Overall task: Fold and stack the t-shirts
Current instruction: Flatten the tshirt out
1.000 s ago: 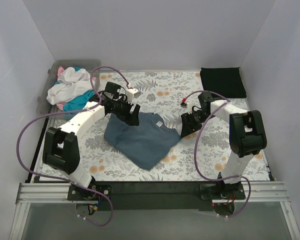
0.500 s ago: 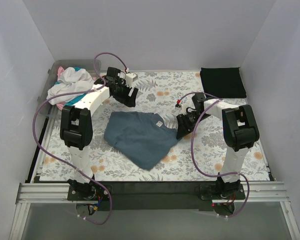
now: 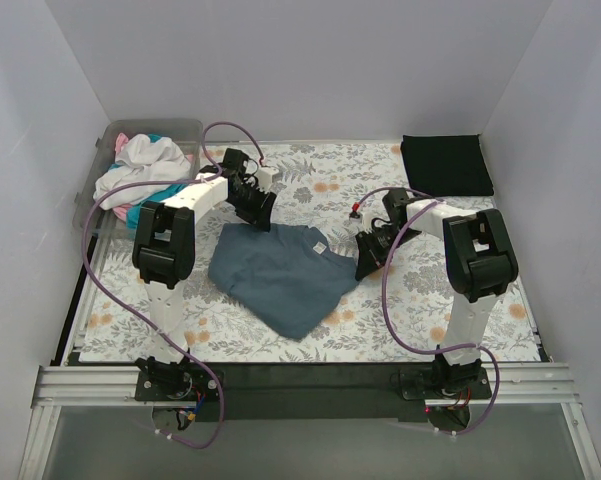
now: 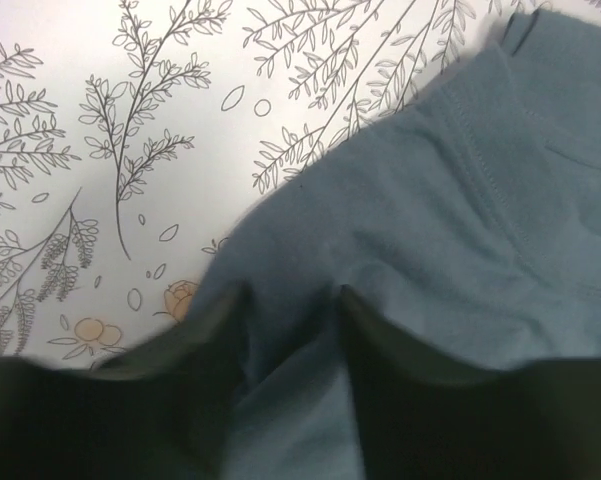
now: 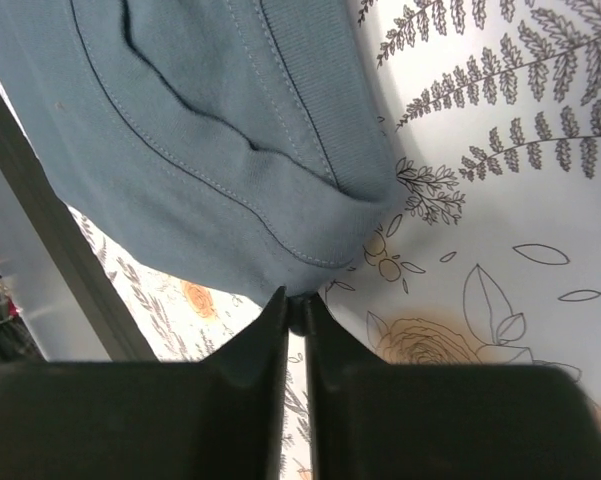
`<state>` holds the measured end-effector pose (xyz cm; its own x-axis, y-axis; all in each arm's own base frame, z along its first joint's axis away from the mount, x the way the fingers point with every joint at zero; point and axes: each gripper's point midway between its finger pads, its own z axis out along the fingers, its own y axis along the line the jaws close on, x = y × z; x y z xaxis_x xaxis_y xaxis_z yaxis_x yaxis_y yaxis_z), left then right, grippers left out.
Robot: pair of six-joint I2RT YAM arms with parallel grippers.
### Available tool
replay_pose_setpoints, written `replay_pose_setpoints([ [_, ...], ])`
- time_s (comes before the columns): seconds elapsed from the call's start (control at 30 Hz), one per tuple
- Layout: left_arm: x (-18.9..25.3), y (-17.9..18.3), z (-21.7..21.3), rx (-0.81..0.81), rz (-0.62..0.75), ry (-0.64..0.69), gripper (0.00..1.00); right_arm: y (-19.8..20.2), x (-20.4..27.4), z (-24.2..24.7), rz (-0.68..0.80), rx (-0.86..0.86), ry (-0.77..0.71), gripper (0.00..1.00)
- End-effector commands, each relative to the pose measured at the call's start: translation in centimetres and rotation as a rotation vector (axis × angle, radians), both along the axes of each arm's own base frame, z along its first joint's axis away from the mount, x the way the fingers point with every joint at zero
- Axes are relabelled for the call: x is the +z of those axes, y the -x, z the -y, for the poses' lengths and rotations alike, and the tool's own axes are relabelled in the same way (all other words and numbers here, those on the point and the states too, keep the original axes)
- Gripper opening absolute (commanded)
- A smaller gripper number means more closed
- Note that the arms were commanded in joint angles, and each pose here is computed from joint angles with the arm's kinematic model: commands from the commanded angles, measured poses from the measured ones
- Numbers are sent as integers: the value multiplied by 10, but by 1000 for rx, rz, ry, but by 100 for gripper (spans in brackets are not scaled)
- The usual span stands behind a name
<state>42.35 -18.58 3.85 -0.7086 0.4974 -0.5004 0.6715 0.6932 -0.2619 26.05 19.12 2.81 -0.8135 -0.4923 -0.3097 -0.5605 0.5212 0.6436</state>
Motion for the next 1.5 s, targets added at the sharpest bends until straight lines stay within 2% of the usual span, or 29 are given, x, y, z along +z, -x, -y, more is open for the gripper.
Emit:
replay_pose_setpoints([
  [0.0,19,0,9,-32,33,55,32,4,8,-4,16,28,-28,10],
  [0.03,22,-3,10,-26,38,64,23,3,8,-3,21,27,-22,2],
  [0.07,26,-6,11,-20,46,74,14,-1,10,-3,34,26,-21,1],
  [0.1,32,-8,14,-11,46,102,0,-4,14,-3,53,26,-22,1],
  [0.23,66,-38,2,65,110,162,0,-32,34,6,142,-16,-2,1],
  [0.27,86,-54,-1,83,157,188,0,-40,40,8,169,-23,2,1],
  [0.37,119,-81,-18,151,212,248,0,-79,74,19,317,-55,28,1],
  [0.5,192,-118,-20,159,398,300,0,-126,132,30,527,-74,55,1],
  [0.53,207,-122,-20,180,416,328,0,-145,162,33,626,-93,62,1],
  [0.63,281,-128,-17,179,587,407,0,-168,221,43,800,-131,65,1],
  [0.67,298,-125,-18,186,619,431,0,-173,255,44,884,-142,49,1],
  [0.7,345,-113,-20,169,736,464,0,-170,281,47,951,-151,42,1],
  [0.77,358,-98,-29,172,776,478,0,-162,308,52,1042,-138,48,1],
  [0.8,386,-75,-31,126,844,502,0,-148,327,54,1092,-132,41,1],
  [0.83,382,-64,-37,113,848,488,0,-138,329,52,1100,-115,25,1],
  [0.87,350,-56,-38,105,790,462,0,-126,312,50,1065,-89,24,1],
  [0.93,335,-26,-47,58,815,400,0,-89,306,36,1065,-20,-14,1],
  [0.97,285,-16,-52,66,724,363,0,-74,295,29,1049,16,-25,1],
  [1.03,260,5,-64,27,724,303,0,-22,251,1,961,142,-60,1],
  [1.07,220,19,-68,16,646,281,0,-1,234,-9,922,192,-71,1],
  [1.1,203,28,-71,10,607,271,0,30,208,-16,854,255,-86,1],
  [1.13,188,35,-73,-17,589,250,0,63,198,-33,786,352,-174,3],
  [1.2,150,53,-81,-10,476,219,0,107,182,-41,657,460,-242,38],
  [1.23,142,54,-84,10,445,209,12,119,183,-45,661,530,-274,79],
  [1.27,132,50,-99,65,411,198,27,123,186,-46,676,560,-267,98],
  [1.3,133,51,-104,90,380,221,35,120,190,-48,705,576,-249,98],
  [1.33,135,49,-120,135,354,251,47,99,205,-48,795,551,-190,98],
  [1.4,138,52,-124,144,282,298,48,60,215,-42,827,466,-132,94],
  [1.47,135,56,-122,154,250,297,51,29,236,-40,824,371,-169,91],
])
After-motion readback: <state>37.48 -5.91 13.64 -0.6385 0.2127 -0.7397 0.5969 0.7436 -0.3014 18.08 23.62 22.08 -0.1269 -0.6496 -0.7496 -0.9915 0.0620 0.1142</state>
